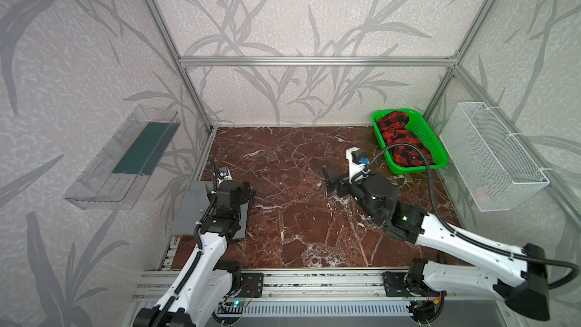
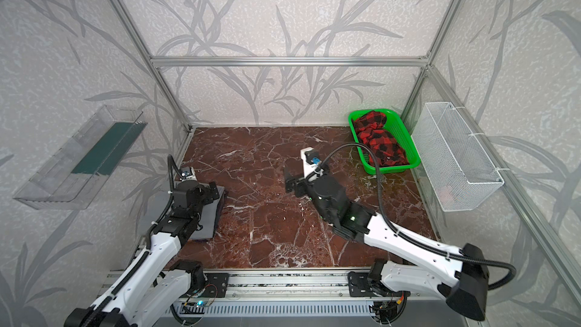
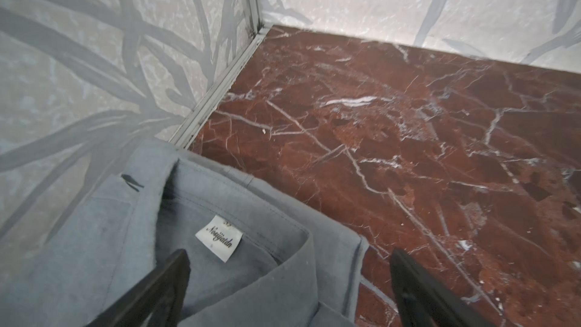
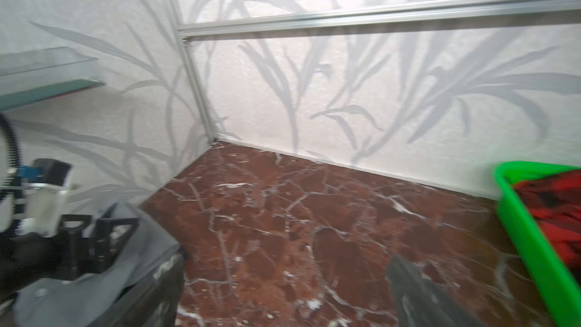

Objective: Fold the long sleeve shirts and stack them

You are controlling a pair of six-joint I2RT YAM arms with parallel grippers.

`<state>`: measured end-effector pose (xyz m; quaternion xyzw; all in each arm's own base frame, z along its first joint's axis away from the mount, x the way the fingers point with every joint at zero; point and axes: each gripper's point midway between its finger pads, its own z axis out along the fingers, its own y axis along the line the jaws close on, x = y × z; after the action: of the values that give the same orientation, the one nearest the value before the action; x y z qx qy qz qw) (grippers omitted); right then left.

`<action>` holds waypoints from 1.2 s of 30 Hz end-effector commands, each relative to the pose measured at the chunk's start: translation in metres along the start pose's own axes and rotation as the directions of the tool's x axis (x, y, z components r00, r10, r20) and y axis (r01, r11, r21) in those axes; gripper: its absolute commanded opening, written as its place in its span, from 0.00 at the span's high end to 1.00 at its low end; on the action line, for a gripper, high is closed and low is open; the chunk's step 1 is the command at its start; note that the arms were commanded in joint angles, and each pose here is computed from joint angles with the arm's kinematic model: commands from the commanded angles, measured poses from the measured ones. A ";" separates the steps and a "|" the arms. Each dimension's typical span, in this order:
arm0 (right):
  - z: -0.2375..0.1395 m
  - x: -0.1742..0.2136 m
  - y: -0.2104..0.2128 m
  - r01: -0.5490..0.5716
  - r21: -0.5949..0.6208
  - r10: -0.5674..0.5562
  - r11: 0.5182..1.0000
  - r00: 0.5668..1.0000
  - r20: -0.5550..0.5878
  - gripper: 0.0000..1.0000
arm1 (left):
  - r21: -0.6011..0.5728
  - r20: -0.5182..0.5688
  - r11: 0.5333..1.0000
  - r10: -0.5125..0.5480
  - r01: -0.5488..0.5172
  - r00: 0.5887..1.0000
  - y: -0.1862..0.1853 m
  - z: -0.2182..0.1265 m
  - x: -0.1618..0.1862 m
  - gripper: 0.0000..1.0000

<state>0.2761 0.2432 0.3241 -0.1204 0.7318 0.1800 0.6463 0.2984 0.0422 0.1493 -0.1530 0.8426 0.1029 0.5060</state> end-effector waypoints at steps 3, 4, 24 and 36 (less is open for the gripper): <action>-0.034 0.045 -0.121 0.027 0.306 -0.025 0.952 1.000 -0.011 0.01 | -0.090 0.144 0.996 -0.012 0.025 0.989 0.015 0.019 -0.018 0.01; -0.041 0.053 -0.141 0.020 0.360 -0.019 0.933 1.000 -0.005 0.01 | -0.108 0.155 0.993 -0.023 0.040 0.988 0.018 0.022 -0.017 0.01; 0.000 0.168 -0.272 0.136 0.579 -0.053 0.804 0.986 -0.158 0.01 | -0.045 0.156 0.998 0.045 -0.039 0.987 -0.016 0.101 0.005 0.01; 0.034 0.197 -0.274 0.202 0.496 -0.096 0.845 0.968 -0.230 0.01 | -0.075 0.268 0.995 0.090 -0.073 0.959 -0.025 0.088 0.001 0.01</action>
<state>0.3772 0.0176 0.0657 -0.0231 0.8299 -0.0953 0.5493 0.3790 0.0427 0.0919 -0.1154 0.7891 0.1551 0.5831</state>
